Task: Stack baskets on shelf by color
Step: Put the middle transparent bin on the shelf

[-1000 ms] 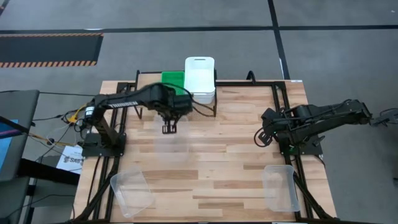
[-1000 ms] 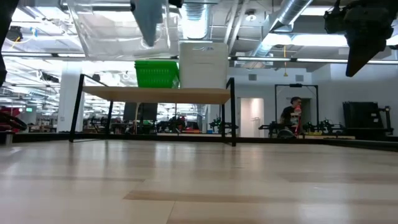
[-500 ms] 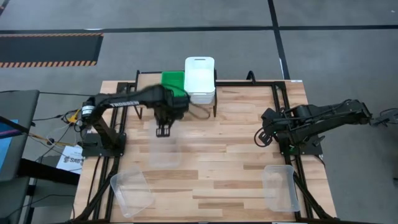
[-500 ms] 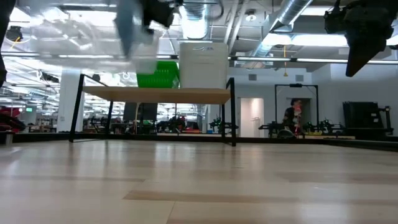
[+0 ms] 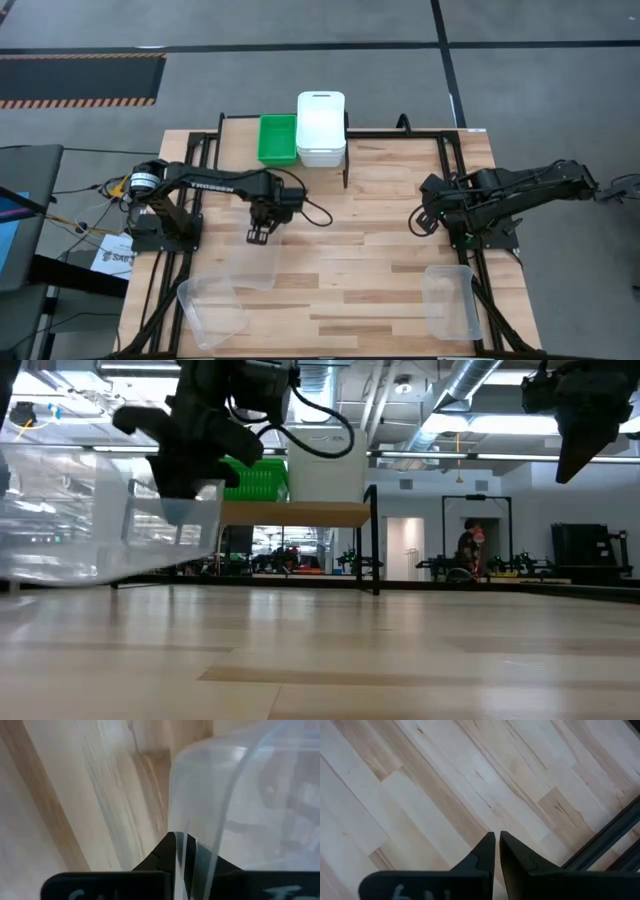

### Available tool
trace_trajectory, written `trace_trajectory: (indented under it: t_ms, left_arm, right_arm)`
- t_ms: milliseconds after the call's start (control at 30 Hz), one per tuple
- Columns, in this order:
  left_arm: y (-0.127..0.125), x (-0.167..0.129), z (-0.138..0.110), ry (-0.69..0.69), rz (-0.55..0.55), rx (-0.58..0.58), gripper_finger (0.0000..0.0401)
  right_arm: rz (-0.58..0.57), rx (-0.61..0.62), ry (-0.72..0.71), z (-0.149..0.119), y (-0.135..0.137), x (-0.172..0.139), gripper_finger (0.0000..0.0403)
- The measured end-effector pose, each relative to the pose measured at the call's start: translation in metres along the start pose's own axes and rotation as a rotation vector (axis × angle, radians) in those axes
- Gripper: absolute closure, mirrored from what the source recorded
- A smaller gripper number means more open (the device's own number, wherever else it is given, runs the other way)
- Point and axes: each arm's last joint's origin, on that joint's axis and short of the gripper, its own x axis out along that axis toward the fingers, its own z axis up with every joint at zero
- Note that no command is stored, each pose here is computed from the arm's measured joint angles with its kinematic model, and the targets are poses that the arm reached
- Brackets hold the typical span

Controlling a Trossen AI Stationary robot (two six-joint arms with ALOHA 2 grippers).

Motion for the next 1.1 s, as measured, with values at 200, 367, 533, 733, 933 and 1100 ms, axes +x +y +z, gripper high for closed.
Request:
trace_trajectory:
  t_ms: [200, 367, 533, 733, 933, 1100]
  left_arm:
    - [0.007, -0.001, 0.005, -0.068, 0.01, -0.041, 0.0335]
    - [0.008, -0.016, 0.008, -0.085, 0.054, -0.088, 0.0253]
    - [0.002, -0.049, 0.012, -0.133, -0.025, -0.282, 0.0182]
    - [-0.066, -0.074, 0.023, -0.216, -0.142, -0.19, 0.0169]
    - [-0.14, -0.066, 0.023, -0.327, -0.048, -0.08, 0.0174]
    - [-0.163, -0.047, 0.019, -0.346, -0.021, -0.105, 0.017]
  right_arm:
    - [0.0, -0.016, 0.0, 0.0, 0.0, 0.0, 0.0351]
    - [0.001, -0.016, 0.0, 0.0, 0.0, 0.0, 0.0351]
    - [0.002, -0.015, 0.0, 0.0, 0.0, 0.0, 0.0351]
    - [0.004, -0.014, -0.001, 0.0, 0.0, 0.0, 0.0351]
    - [0.004, -0.015, -0.001, 0.0, 0.0, 0.0, 0.0351]
    - [0.004, -0.016, -0.001, 0.0, 0.0, 0.0, 0.0351]
